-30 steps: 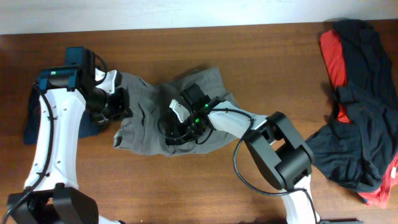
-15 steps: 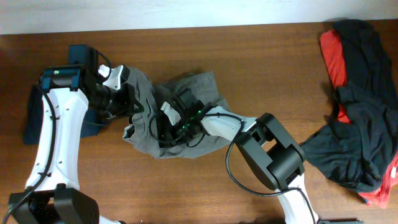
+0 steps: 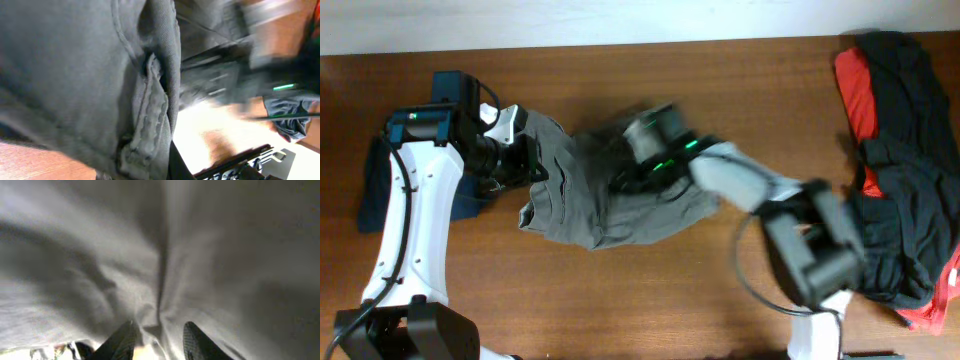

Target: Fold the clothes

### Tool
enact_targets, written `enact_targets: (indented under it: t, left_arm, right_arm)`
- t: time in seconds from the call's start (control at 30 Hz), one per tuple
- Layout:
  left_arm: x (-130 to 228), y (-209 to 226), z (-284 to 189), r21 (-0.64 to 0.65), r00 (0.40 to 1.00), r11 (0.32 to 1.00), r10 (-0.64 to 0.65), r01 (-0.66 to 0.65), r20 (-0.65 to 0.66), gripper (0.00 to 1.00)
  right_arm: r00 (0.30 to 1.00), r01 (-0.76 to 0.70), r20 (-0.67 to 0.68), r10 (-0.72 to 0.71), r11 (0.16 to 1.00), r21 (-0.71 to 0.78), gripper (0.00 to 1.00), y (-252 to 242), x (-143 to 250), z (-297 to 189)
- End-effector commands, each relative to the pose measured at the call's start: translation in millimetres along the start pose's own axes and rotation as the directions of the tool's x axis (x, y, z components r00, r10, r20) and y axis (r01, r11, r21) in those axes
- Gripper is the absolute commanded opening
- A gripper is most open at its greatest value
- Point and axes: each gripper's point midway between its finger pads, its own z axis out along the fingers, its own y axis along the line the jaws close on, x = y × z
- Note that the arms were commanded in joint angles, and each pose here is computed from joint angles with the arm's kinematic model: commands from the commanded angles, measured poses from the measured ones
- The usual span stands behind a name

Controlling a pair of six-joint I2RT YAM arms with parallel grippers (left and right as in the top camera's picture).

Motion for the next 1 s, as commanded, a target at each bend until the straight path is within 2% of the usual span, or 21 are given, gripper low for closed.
enact_targets:
  t: [0.0, 0.07, 0.17, 0.5, 0.67, 0.97]
  left_arm:
    - [-5.8, -8.8, -12.8, 0.006, 0.998, 1.000, 0.029, -0.029, 0.051, 0.00]
    - [-7.1, -9.1, -12.8, 0.007, 0.998, 0.999, 0.031, -0.032, 0.056, 0.00]
    - [-9.4, -10.2, -12.7, 0.009, 0.997, 0.999, 0.037, -0.038, 0.065, 0.00]
    - [-23.7, -56.3, 5.5, 0.036, 0.975, 0.982, 0.180, -0.186, 0.129, 0.00]
    - [-32.1, -64.2, 16.9, -0.021, 0.966, 0.979, 0.204, -0.203, 0.156, 0.00]
    - [-34.1, -105.5, 54.6, 0.017, 0.949, 0.959, 0.278, -0.284, 0.151, 0.00]
  right_arm:
    - [0.994, 0.017, 0.106, -0.021, 0.999, 0.039, 0.36, -3.2, -21.1, -55.3]
    - [0.992, -0.070, 0.114, 0.056, 0.990, 0.121, 0.36, -32.4, -17.8, -73.4]
    - [0.991, -0.118, 0.090, 0.099, 0.966, 0.232, 0.36, -68.6, -5.0, -87.3]
    - [0.986, -0.144, -0.012, 0.168, 0.878, 0.457, 0.36, -131.5, 29.6, -90.9]
    - [0.980, -0.151, -0.035, 0.194, 0.854, 0.498, 0.36, -148.2, 37.4, -84.4]
    - [0.957, -0.150, -0.139, 0.253, 0.847, 0.511, 0.35, -167.9, 64.3, -47.3]
